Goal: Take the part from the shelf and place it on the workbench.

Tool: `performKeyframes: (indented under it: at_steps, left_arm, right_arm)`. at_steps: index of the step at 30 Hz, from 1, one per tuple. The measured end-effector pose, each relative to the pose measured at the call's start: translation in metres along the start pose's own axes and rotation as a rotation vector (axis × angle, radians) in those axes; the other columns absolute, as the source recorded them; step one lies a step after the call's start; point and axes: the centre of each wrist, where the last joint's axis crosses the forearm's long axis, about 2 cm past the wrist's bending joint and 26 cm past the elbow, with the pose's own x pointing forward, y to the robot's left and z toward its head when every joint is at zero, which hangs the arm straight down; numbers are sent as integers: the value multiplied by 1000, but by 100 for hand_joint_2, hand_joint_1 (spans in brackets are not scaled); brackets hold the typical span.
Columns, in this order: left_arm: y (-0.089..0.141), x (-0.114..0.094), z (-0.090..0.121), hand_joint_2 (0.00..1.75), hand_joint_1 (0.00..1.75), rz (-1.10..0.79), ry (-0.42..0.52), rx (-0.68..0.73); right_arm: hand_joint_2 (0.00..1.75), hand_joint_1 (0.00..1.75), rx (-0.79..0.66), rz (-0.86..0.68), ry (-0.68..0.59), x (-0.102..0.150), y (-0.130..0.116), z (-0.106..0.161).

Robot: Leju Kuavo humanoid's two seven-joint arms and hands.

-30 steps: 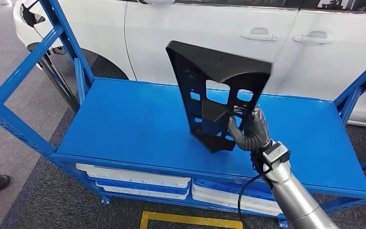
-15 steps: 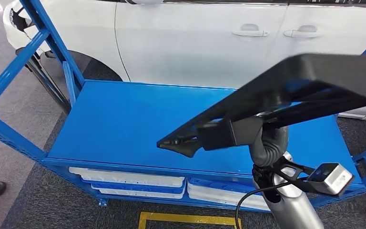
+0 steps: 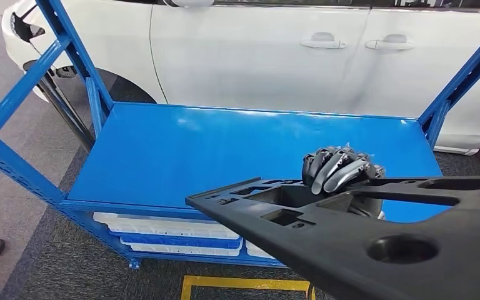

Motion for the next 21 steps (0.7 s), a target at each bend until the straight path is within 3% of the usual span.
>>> performKeyframes:
  at_steps: [14, 21]
  left_arm:
    - [3, -2, 2, 0, 0, 1, -1, 4]
    - [6, -6, 5, 0, 0, 2, 5, 20]
  right_arm:
    - [175, 175, 7, 6, -27, -3, 4, -11]
    - [175, 175, -6, 83, 17, -12, 6, -9]
